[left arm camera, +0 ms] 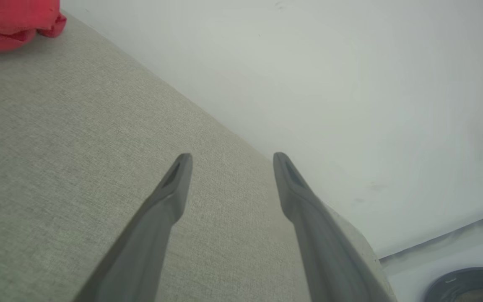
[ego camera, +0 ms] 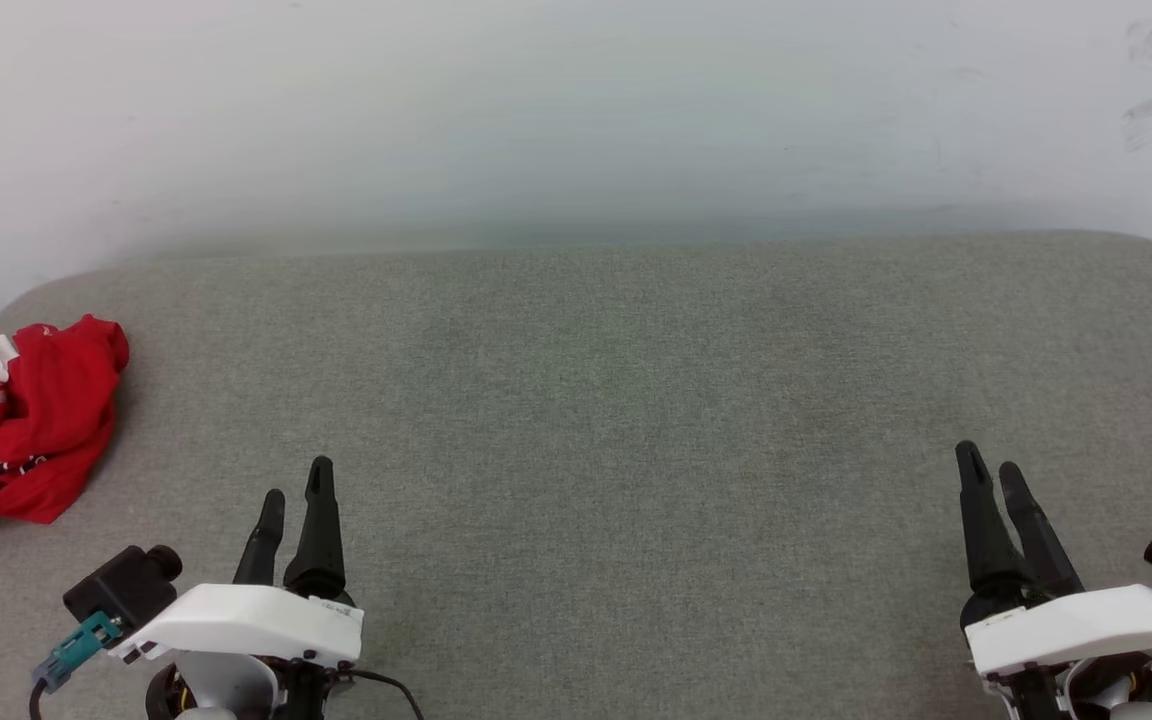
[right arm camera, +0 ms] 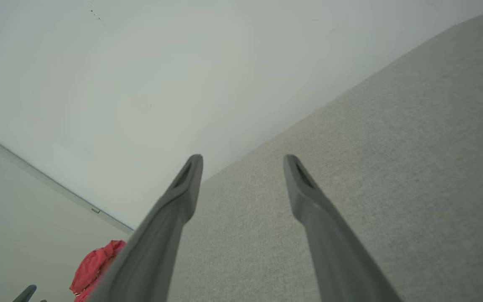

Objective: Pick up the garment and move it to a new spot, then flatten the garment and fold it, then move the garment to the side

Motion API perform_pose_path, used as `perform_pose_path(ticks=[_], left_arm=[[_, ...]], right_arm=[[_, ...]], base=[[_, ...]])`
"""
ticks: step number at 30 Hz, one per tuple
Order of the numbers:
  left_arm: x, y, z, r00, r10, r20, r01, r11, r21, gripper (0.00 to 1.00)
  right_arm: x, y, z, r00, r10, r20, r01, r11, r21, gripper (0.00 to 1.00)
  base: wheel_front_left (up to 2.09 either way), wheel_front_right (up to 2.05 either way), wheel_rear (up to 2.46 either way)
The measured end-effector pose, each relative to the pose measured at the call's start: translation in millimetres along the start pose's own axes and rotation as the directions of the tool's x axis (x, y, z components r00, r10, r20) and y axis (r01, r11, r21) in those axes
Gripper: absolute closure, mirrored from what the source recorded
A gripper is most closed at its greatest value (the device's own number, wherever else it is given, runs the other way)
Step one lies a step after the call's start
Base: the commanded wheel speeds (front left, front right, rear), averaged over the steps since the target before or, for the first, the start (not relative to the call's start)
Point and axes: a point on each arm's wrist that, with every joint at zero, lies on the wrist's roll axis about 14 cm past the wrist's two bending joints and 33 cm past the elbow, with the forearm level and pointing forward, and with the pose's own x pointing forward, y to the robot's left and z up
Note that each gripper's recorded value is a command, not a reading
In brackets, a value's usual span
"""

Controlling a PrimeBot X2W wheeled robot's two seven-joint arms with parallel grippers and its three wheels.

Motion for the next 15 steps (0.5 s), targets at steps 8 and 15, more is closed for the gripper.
perform_pose_path(ticks=[8,15], left_arm=[[-1.4,-4.7,2.3,1.000,-0.009,0.020,0.006,0.992,0.127,0.00],[-3.8,-6.5,3.7,0.999,-0.014,0.038,0.005,0.974,0.225,0.00]], right_arm=[[-0.9,7.0,-1.3,1.000,0.027,0.001,-0.027,0.993,-0.114,0.00],[-0.3,12.5,-0.7,0.999,0.050,0.008,-0.047,0.978,-0.205,0.00]], base=[[0.00,0.00,0.00],[0.00,0.00,0.00]])
